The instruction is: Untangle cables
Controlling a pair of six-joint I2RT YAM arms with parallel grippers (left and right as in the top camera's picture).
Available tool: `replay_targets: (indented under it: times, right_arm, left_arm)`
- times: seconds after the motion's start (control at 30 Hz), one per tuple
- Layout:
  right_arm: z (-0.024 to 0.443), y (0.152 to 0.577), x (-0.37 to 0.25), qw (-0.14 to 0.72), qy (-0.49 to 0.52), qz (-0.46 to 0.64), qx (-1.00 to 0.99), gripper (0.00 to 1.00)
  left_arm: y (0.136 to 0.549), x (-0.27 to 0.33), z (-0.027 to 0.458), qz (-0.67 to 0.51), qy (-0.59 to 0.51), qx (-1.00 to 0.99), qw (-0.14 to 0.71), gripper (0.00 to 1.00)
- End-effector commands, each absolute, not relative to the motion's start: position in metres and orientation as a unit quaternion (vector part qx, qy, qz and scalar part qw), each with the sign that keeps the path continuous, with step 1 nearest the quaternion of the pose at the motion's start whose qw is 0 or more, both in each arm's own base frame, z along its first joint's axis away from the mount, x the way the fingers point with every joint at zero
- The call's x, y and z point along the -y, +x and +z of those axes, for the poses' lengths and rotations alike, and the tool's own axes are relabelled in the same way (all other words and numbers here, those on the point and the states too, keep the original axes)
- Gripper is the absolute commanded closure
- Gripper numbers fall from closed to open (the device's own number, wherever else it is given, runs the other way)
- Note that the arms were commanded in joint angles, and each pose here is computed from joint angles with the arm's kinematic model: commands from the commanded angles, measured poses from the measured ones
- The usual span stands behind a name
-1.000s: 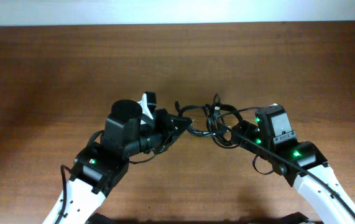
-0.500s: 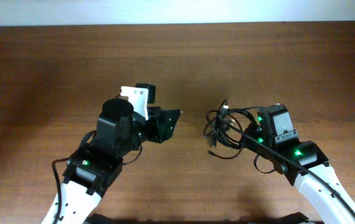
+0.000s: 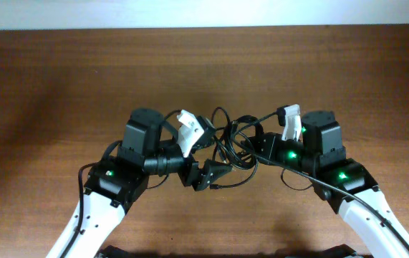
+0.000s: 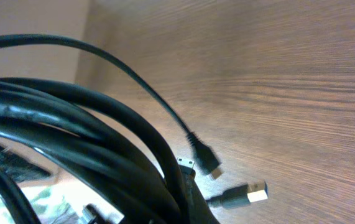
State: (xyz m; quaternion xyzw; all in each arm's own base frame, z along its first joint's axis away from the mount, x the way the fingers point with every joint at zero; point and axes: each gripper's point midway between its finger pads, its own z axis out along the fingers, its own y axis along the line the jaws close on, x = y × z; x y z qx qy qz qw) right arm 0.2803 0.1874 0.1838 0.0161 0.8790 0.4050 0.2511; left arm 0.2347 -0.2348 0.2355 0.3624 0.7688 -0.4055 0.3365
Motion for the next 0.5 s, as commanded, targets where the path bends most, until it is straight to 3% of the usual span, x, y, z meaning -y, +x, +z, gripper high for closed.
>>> replay_targets:
  times: [0.0,0.03,0.07,0.1,0.17,0.33,0.37,0.4,0.43,0.47]
  right_arm:
    - [0.203,0.271,-0.203,0.244,-0.032,0.458,-0.854,0.96]
    - [0.208,0.269,-0.207,0.247,-0.05,0.468,-0.847,0.96]
    - [0.212,0.267,-0.21,0.247,-0.059,0.477,-0.841,0.96]
    - [0.212,0.267,-0.21,0.247,-0.059,0.477,-0.841,0.96]
    - [0.212,0.267,-0.21,0.247,-0.059,0.477,-0.841,0.96]
    - [0.212,0.267,-0.209,0.247,-0.059,0.477,-0.841,0.96]
    - [0.211,0.267,-0.209,0.248,-0.058,0.477,-0.841,0.92]
    - [0.211,0.268,-0.209,0.248,-0.057,0.475,-0.842,0.81]
    - [0.211,0.268,-0.209,0.249,-0.059,0.475,-0.842,0.55]
    - [0.211,0.268,-0.209,0.249,-0.058,0.475,-0.842,0.15]
  left_arm:
    - [0.231,0.238,0.243,-0.401,0.411,-0.736,0.358,0.21]
    - [0.231,0.238,0.243,-0.401,0.412,-0.736,0.359,0.3]
    - [0.23,0.238,0.243,-0.396,0.424,-0.728,0.365,0.48]
    - [0.23,0.238,0.243,-0.396,0.424,-0.728,0.365,0.56]
    - [0.23,0.238,0.243,-0.396,0.424,-0.728,0.365,0.97]
    - [0.231,0.238,0.248,-0.393,0.429,-0.721,0.378,1.0]
    - [0.23,0.236,0.255,-0.384,0.434,-0.714,0.393,1.0]
    - [0.233,0.231,0.26,-0.365,0.429,-0.717,0.411,1.0]
    - [0.235,0.226,0.265,-0.344,0.424,-0.721,0.427,1.0]
    - [0.237,0.215,0.276,-0.309,0.412,-0.724,0.458,1.0]
